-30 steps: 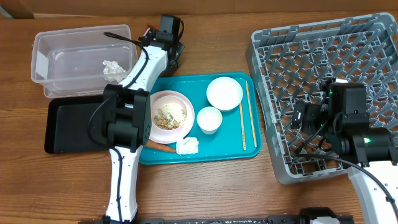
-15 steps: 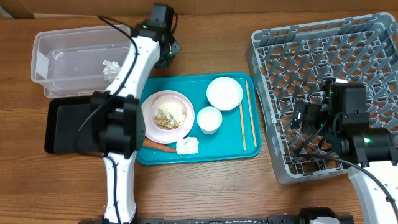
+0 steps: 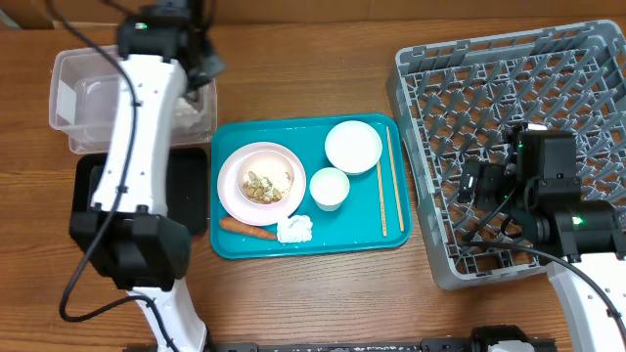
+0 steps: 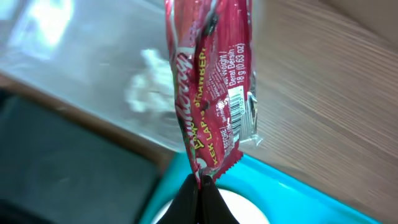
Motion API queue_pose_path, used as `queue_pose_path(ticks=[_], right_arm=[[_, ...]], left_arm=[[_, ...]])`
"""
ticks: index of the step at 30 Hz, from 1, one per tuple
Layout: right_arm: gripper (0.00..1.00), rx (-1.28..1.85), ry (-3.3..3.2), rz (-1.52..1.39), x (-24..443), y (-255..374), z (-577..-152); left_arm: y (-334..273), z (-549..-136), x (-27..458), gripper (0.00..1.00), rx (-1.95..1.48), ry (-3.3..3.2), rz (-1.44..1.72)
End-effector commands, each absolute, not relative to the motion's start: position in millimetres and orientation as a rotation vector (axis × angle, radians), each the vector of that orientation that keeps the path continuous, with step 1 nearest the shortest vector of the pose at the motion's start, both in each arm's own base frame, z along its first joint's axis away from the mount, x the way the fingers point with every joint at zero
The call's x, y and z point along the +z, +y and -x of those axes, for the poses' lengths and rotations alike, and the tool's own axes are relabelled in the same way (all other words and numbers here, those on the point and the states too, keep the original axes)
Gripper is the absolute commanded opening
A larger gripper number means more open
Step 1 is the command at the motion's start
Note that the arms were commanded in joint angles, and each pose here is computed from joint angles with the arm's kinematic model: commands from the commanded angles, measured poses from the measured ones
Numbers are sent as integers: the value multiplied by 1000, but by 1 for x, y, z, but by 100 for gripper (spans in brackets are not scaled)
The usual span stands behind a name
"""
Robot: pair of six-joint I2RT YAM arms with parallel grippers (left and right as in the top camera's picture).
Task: Sort waste into correct bins and load items into the dishwasher
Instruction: 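Lower the wrapper into the clear bin and open the left gripper, then reach the left gripper to the tray and grasp the white napkin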
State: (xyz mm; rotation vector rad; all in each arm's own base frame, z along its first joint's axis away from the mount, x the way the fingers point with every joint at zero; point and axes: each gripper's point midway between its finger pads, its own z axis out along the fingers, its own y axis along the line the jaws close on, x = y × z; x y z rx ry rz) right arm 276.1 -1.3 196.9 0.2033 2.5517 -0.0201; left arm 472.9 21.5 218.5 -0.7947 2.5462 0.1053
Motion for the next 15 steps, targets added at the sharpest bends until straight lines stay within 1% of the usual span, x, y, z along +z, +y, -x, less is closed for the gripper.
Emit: queue_pose_path(ticks=[1, 5, 6, 7, 11, 12, 15], right_arm=[[100, -5, 2511, -205, 211, 0, -280], [100, -5, 2510, -205, 211, 0, -281], [100, -5, 2510, -205, 211, 0, -281], [100, -5, 2510, -205, 211, 0, -281], [100, -5, 2511, -205, 211, 0, -280], [100, -5, 2511, -205, 211, 0, -280], [100, -6, 2510, -205, 211, 0, -281]], left_arm=[[61, -475, 206, 4, 192, 2529, 870], [86, -476, 194, 4, 199, 2528, 940], [89, -476, 192, 10, 192, 2531, 952], [90, -476, 190, 23, 185, 2534, 959], [94, -477, 191, 31, 190, 2536, 936], [93, -477, 192, 35, 185, 2538, 929], [68, -475, 196, 42, 43, 2616, 802]])
